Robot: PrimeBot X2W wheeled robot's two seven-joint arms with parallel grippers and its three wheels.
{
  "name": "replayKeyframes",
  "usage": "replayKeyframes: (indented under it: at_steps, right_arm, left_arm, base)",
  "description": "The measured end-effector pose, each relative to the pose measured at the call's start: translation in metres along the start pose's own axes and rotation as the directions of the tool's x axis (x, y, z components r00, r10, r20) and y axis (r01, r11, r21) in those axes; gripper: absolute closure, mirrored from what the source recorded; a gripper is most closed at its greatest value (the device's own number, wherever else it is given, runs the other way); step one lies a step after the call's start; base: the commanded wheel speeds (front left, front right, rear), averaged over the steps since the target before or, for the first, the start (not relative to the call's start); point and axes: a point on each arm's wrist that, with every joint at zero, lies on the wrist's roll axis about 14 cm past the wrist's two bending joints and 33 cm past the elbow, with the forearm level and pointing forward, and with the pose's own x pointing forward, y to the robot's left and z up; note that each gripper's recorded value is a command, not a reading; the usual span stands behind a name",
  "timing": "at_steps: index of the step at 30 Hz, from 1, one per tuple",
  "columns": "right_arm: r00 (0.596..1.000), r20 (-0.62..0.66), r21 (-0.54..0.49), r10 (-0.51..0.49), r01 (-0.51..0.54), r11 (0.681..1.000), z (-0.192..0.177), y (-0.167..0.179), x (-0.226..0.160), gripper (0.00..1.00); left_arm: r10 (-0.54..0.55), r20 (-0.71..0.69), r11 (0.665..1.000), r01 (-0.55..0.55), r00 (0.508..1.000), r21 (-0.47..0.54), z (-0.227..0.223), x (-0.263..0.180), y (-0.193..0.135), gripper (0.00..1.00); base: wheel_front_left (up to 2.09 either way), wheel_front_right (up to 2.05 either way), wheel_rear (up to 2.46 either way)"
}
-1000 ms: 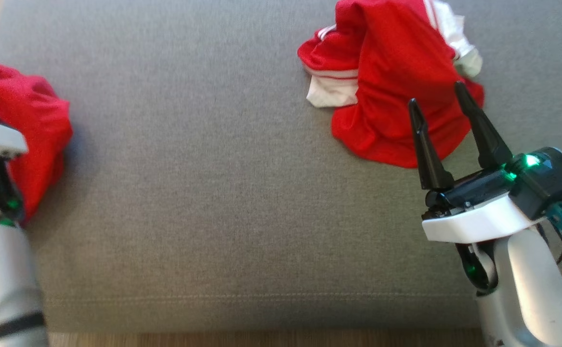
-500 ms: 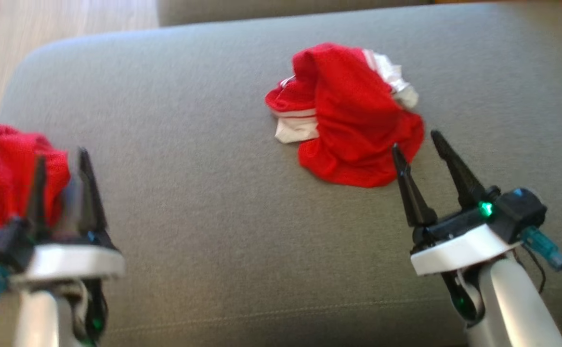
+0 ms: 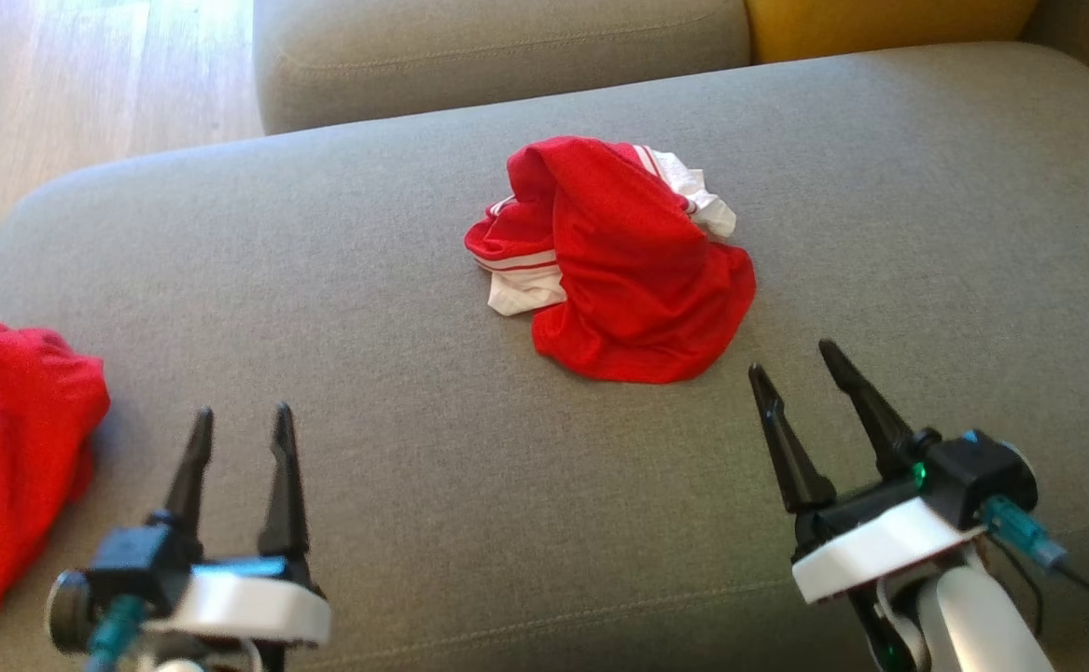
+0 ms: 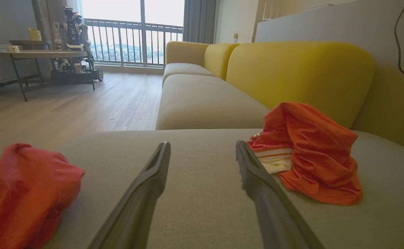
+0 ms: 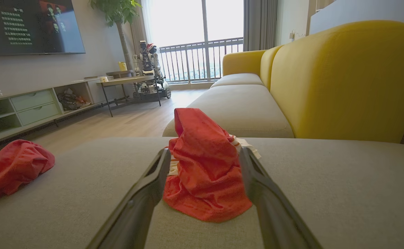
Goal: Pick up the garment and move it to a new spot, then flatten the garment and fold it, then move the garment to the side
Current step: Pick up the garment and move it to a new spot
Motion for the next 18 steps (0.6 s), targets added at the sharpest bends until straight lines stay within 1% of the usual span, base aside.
replayKeyframes:
  at_steps: [2,5,9,18]
  right_arm:
    - [1.000,-0.013,-0.005,-0.008,0.007,1.000,-0.004,-0.002,-0.006,0.00]
    - [1.000,-0.026,-0.003,-0.016,0.016,1.000,-0.007,-0.003,-0.011,0.00]
    - [0.999,-0.029,-0.002,-0.015,0.015,1.000,-0.008,-0.003,-0.012,0.00]
    - [1.000,-0.026,-0.001,-0.014,0.014,1.000,-0.007,-0.002,-0.015,0.00]
  left_arm:
    - [-0.020,-0.018,0.999,0.020,1.000,0.032,-0.005,-0.005,-0.006,0.00]
    - [-0.032,-0.049,0.998,0.034,0.998,0.053,-0.014,-0.013,-0.011,0.00]
    - [-0.043,-0.057,0.997,0.046,0.997,0.062,-0.016,-0.015,-0.016,0.00]
    - [-0.033,-0.070,0.997,0.037,0.997,0.069,-0.020,-0.017,-0.016,0.00]
  base:
    - [0.00,0.00,0.00]
    - [0.00,0.00,0.00]
    - [0.00,0.00,0.00]
    - [0.00,0.00,0.00]
